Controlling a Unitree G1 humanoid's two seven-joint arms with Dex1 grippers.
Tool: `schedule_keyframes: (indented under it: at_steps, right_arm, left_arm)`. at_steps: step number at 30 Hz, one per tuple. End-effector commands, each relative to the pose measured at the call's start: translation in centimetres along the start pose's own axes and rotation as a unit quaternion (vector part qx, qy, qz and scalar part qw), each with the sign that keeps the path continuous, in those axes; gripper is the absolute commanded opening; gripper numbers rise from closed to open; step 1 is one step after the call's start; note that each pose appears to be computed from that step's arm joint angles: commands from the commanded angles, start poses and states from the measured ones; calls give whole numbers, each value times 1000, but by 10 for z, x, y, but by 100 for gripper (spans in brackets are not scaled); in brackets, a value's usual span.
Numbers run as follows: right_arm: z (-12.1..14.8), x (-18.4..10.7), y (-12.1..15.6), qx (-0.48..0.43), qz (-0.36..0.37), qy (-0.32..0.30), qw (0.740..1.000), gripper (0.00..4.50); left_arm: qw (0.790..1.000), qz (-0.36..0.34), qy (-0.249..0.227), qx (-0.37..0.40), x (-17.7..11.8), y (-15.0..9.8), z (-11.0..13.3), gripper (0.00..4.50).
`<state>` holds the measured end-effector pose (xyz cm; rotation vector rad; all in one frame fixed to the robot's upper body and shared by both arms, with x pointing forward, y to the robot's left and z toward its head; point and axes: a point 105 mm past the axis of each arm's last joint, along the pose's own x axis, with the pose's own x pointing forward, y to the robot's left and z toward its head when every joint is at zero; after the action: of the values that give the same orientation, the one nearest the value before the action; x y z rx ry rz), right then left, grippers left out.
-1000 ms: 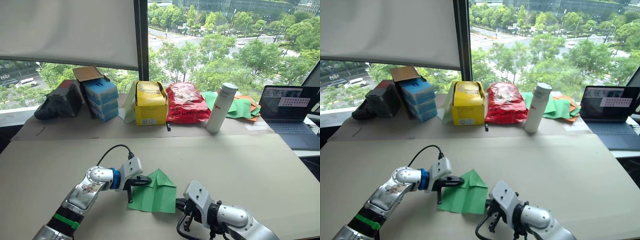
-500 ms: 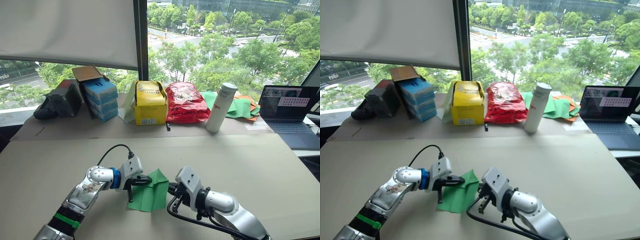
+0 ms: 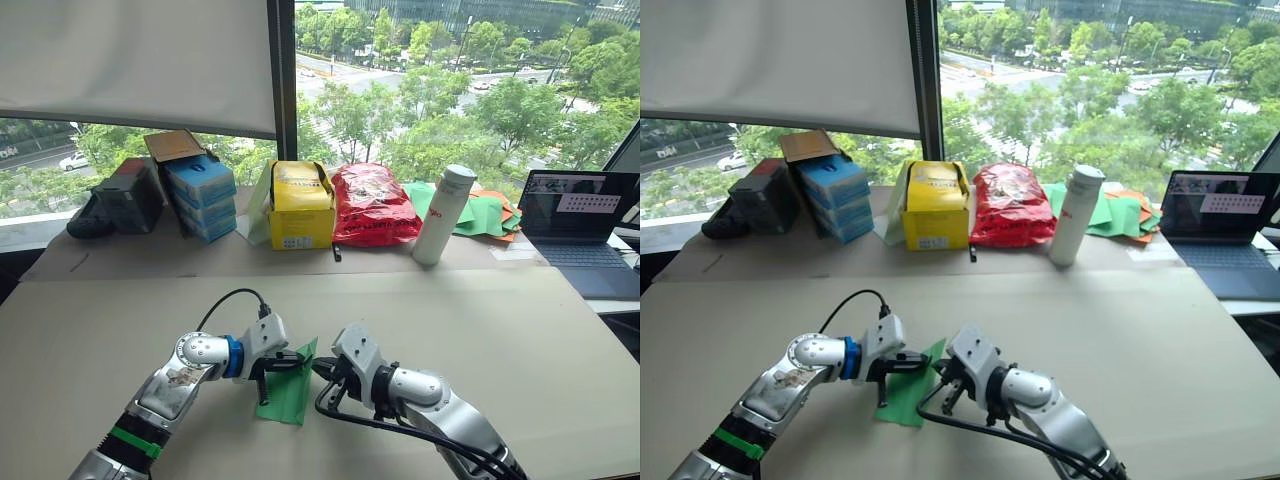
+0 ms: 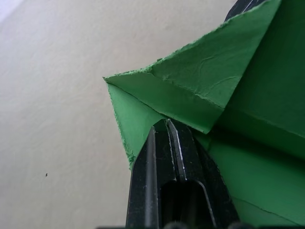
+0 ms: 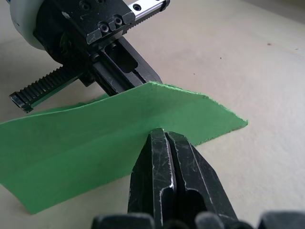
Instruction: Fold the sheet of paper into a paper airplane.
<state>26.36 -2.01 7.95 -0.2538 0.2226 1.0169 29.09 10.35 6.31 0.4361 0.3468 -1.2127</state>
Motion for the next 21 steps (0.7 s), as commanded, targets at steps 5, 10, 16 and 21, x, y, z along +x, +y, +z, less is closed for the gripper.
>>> schedule_keyframes:
  at_steps: [5,10,16,21]
  right_arm:
    - [14,8,1,-26,11,-24,999,0]
    - [19,15,4,-34,18,-28,999,0]
    - [19,25,4,-42,21,-21,999,0]
    - [21,31,3,-47,24,-21,998,0]
  left_arm:
    - [998,-18,36,-42,7,-15,-23,2]
    - [998,-22,21,-51,13,-16,-16,2]
    - [997,18,38,-71,-12,-7,-28,2]
    - [994,57,42,-88,-34,0,-33,2]
